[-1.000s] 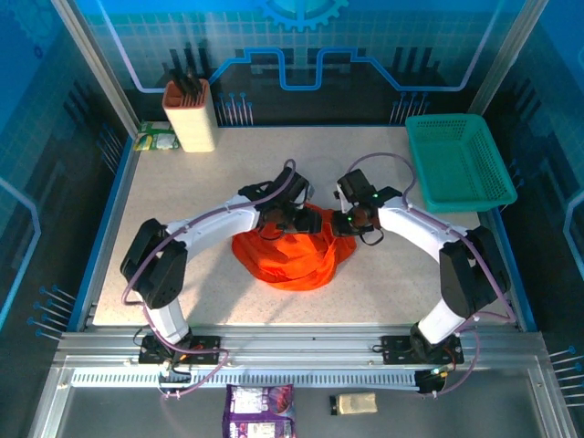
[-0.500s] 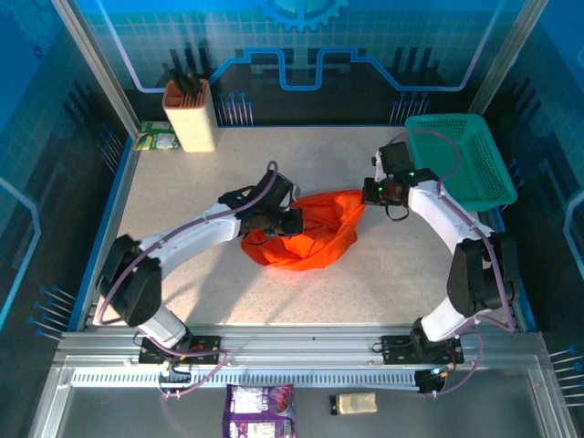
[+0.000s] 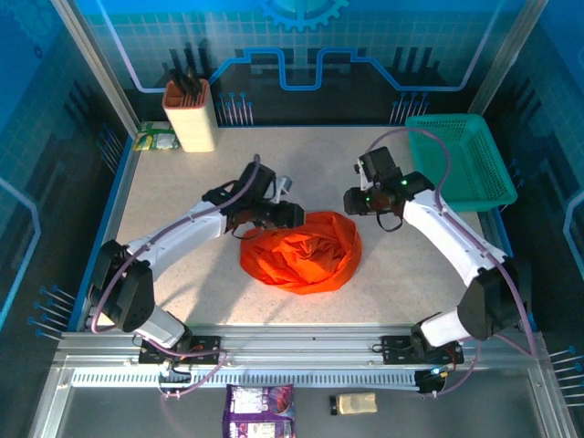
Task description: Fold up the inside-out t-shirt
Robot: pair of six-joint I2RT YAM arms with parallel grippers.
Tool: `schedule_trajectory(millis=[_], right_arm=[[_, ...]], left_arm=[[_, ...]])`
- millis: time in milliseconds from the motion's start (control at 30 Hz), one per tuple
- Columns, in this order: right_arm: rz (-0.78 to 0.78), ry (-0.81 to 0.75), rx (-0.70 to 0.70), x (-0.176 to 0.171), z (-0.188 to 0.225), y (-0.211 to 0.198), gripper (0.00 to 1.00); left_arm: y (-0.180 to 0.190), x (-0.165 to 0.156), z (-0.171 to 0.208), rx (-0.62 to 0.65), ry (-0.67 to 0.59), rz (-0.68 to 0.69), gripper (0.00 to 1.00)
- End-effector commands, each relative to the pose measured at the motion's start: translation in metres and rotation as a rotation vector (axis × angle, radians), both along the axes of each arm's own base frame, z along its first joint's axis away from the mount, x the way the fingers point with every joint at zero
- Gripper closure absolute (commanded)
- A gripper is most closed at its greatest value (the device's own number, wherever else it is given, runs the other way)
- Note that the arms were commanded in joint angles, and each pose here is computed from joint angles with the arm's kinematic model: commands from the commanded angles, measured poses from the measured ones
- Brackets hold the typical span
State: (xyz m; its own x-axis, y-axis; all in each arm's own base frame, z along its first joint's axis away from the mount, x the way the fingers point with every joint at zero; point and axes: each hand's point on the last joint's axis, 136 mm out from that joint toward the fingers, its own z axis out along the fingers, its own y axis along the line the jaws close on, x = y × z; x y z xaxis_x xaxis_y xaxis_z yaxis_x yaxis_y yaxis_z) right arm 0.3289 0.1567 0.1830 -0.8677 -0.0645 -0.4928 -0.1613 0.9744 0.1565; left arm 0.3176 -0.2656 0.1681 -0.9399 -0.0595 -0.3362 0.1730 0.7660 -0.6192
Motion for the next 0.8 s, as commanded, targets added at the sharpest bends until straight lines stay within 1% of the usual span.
schedule_trajectory(millis=[0,67,167,233,333,433,500,600,667,700,733,767], right_arm=[[0.07,0.078,0.014,-0.029,-0.005,0.032,0.51],[0.125,0.116,0.009,-0.044,-0.017,0.057,0.51],[0.185,0.184,0.014,-0.063,-0.038,0.088,0.5],[0.206,0.22,0.002,-0.072,-0.052,0.102,0.47],[0.228,0.256,-0.012,-0.083,-0.069,0.116,0.44],[0.232,0.293,-0.014,-0.089,-0.085,0.12,0.47],[0.229,0.307,-0.028,-0.094,-0.09,0.117,0.54],[0.215,0.282,-0.039,-0.094,-0.083,0.108,0.75],[0.218,0.264,-0.046,-0.093,-0.076,0.103,0.91],[0.215,0.258,-0.05,-0.093,-0.073,0.1,0.96],[0.213,0.249,-0.053,-0.092,-0.069,0.095,1.0],[0.206,0.239,-0.057,-0.09,-0.065,0.09,1.0]], left_arm=[[0.015,0.011,-0.004,0.048,0.028,0.012,0.55],[0.019,0.004,-0.013,0.074,0.054,-0.001,0.55],[0.018,-0.012,-0.022,0.053,0.093,-0.036,0.54],[0.02,-0.02,-0.034,0.063,0.126,-0.053,0.52],[0.02,-0.027,-0.052,0.076,0.172,-0.074,0.52],[0.013,-0.026,-0.061,0.053,0.191,-0.094,0.54],[0.008,-0.025,-0.066,0.043,0.209,-0.107,0.59],[0.005,-0.021,-0.07,0.042,0.211,-0.113,0.69],[0.003,-0.016,-0.07,0.04,0.202,-0.113,0.82],[0.002,-0.013,-0.069,0.037,0.195,-0.112,0.87],[0.002,-0.009,-0.068,0.038,0.183,-0.103,0.92],[0.003,-0.003,-0.064,0.039,0.166,-0.09,0.97]])
